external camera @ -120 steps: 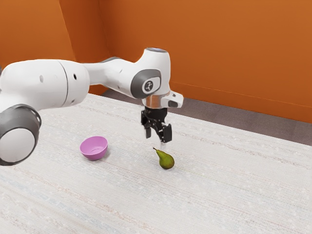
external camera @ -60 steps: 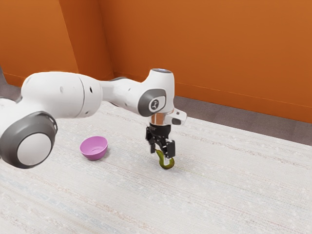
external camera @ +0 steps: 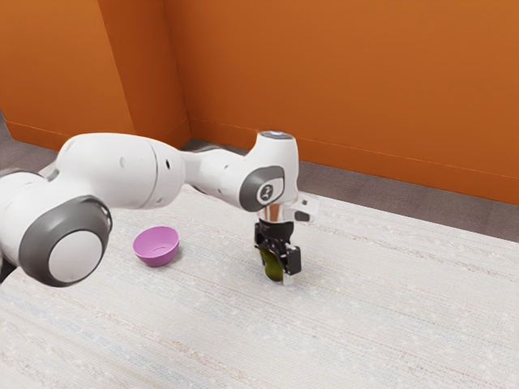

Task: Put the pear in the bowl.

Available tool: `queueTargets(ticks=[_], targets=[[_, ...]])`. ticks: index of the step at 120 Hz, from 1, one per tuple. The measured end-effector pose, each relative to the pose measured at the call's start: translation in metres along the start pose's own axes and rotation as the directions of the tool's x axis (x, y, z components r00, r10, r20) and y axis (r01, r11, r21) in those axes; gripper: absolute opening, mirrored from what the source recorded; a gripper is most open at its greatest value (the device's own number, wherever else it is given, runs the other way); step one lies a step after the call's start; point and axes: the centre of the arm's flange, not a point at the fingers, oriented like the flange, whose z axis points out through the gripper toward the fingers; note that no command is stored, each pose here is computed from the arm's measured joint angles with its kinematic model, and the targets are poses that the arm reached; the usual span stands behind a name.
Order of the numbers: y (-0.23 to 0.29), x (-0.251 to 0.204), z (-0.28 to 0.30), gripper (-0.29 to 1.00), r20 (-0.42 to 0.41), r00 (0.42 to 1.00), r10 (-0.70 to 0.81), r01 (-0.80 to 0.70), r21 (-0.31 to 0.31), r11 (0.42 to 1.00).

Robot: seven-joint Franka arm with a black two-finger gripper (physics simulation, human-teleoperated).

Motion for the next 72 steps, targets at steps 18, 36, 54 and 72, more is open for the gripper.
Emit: queueTargets(ticks=[18, 36, 54, 72], targets=[[0.0013, 0.0016, 0.001, 0.58, -0.007, 1.0, 0.007, -0.007, 0.002, 1.0], [0.0024, 0.0025, -0.0024, 0.42, -0.016, 1.0, 0.012, -0.012, 0.005, 1.0], [0.0024, 0.003, -0.005, 0.32, -0.019, 1.0, 0.016, -0.015, 0.008, 1.0], [0.0019, 0.0031, -0.0052, 0.24, -0.018, 1.0, 0.016, -0.016, 0.015, 1.0]])
